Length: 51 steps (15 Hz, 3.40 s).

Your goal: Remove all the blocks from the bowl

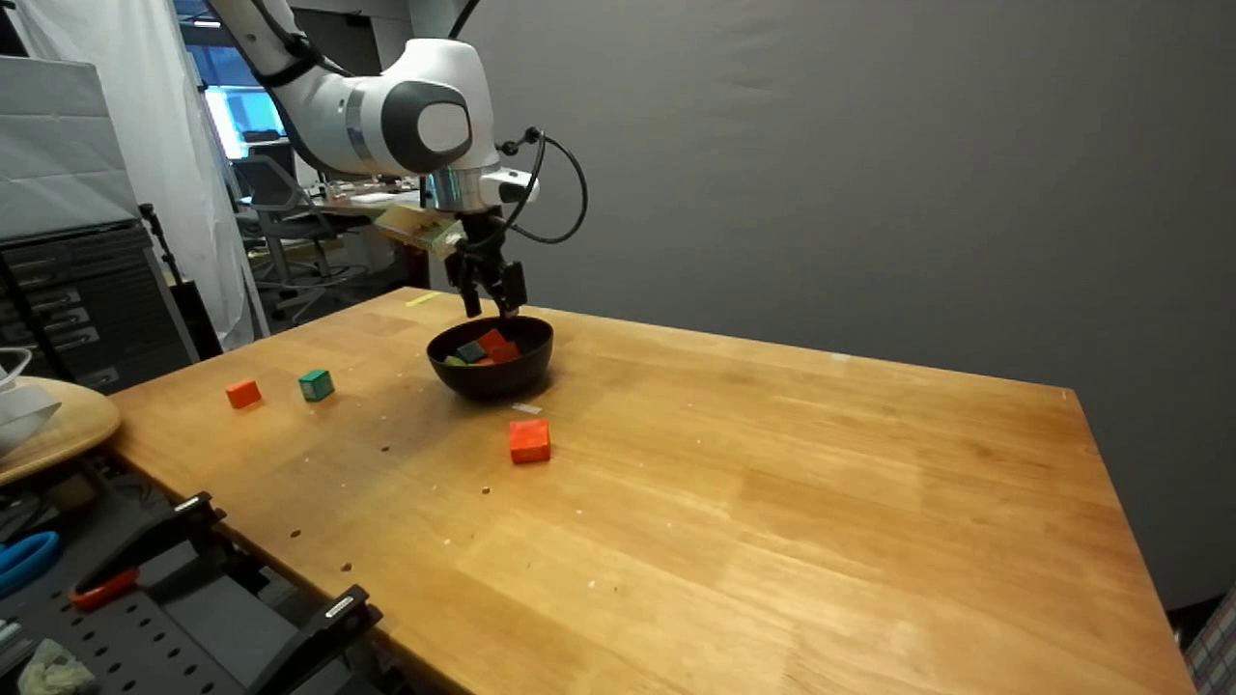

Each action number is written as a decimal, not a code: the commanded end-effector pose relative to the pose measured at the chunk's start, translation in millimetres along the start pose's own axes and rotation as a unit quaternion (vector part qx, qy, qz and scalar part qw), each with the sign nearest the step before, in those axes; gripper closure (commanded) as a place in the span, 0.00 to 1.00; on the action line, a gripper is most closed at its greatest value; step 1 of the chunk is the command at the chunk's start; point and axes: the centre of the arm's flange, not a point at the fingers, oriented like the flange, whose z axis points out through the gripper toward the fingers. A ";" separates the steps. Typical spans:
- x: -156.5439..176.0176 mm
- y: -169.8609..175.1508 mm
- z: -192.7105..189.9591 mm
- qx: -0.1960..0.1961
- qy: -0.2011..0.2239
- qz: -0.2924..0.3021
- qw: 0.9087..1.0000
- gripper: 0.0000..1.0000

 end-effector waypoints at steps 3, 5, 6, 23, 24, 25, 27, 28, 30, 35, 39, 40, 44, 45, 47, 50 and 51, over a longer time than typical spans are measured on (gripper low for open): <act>32.8 -15.3 18.6 -0.010 -0.048 -0.010 0.999 0.11; 36.5 -10.5 22.2 -0.017 -0.064 -0.008 0.998 0.12; 38.2 -8.0 24.2 -0.022 -0.069 -0.006 0.997 0.14; 44.8 13.1 51.3 -0.054 -0.110 0.012 0.992 0.59; 46.1 12.7 48.8 -0.052 -0.107 0.014 0.993 0.59; 47.3 12.6 46.7 -0.051 -0.104 0.015 0.993 0.59; 49.5 12.5 39.1 -0.051 -0.098 0.015 0.994 0.62; 50.7 12.2 31.9 -0.051 -0.094 0.015 0.994 0.66; 52.0 10.5 12.0 -0.044 -0.082 0.013 0.996 0.76; 54.4 15.5 -8.1 -0.040 -0.057 0.016 0.997 0.97; 58.5 11.1 -4.0 -0.037 -0.056 0.009 0.998 0.59; 60.6 10.1 -1.5 -0.036 -0.058 0.007 0.998 0.50; 64.1 6.6 10.4 -0.032 -0.065 0.000 0.997 0.40; 65.4 5.4 14.1 -0.034 -0.067 -0.004 0.997 0.48; 67.5 3.8 22.4 -0.037 -0.072 -0.010 0.997 0.68; 66.6 3.1 37.8 -0.041 -0.085 -0.018 0.995 0.85; 65.9 2.8 39.1 -0.040 -0.087 -0.020 0.995 0.87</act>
